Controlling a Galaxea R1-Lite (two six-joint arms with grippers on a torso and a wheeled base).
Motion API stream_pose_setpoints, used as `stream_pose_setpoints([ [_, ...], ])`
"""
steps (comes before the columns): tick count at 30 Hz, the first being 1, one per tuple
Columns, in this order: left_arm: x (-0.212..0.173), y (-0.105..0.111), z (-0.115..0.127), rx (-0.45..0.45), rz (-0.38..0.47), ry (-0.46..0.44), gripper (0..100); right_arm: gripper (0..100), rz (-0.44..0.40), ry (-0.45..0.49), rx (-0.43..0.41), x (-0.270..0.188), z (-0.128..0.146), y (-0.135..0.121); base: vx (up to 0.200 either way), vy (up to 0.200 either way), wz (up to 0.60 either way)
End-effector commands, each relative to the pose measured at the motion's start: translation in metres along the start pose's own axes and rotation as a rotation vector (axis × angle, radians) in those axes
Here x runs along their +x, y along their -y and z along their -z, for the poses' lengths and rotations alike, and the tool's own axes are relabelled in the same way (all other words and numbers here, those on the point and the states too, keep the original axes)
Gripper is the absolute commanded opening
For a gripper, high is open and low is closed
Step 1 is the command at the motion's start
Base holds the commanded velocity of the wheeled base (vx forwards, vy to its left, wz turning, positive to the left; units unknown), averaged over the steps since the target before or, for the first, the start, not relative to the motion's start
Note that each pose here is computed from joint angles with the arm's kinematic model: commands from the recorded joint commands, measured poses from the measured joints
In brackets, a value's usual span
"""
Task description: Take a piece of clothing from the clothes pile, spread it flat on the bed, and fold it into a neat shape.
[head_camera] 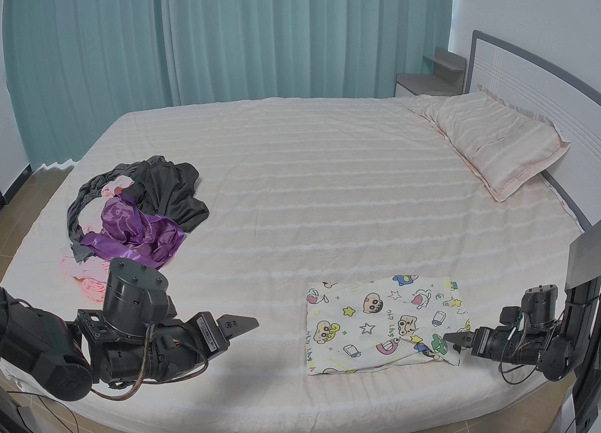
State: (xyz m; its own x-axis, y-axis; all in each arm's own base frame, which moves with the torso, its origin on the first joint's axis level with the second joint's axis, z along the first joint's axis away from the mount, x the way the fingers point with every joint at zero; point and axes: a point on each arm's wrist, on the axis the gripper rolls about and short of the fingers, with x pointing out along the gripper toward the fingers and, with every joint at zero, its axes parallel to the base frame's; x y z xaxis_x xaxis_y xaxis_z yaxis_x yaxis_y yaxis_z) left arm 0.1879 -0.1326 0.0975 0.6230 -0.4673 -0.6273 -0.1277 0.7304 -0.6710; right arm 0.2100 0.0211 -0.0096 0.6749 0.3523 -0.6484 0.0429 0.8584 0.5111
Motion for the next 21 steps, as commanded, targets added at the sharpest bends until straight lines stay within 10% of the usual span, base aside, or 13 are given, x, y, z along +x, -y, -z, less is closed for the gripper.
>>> stream_pose_setpoints([
  [1, 0.001, 0.0, 0.0, 0.0, -0.002, -0.001, 100, 100, 0.024, -0.076, 0.014, 0.005, 0.012, 0.007, 0.0, 0.0, 0.0],
  [4, 0.001, 0.0, 0.0, 0.0, -0.002, -0.001, 100, 100, 0.027, -0.095, 0.007, 0.008, 0.015, 0.008, 0.0, 0.0, 0.0],
  [5, 0.001, 0.0, 0.0, 0.0, -0.004, -0.002, 100, 0, 0.028, -0.094, 0.008, 0.008, 0.015, 0.009, 0.0, 0.0, 0.0],
  [21, 0.002, -0.001, 0.001, 0.0, -0.008, -0.005, 100, 0, 0.04, -0.036, 0.01, -0.004, 0.001, 0.031, 0.0, 0.0, 0.0],
])
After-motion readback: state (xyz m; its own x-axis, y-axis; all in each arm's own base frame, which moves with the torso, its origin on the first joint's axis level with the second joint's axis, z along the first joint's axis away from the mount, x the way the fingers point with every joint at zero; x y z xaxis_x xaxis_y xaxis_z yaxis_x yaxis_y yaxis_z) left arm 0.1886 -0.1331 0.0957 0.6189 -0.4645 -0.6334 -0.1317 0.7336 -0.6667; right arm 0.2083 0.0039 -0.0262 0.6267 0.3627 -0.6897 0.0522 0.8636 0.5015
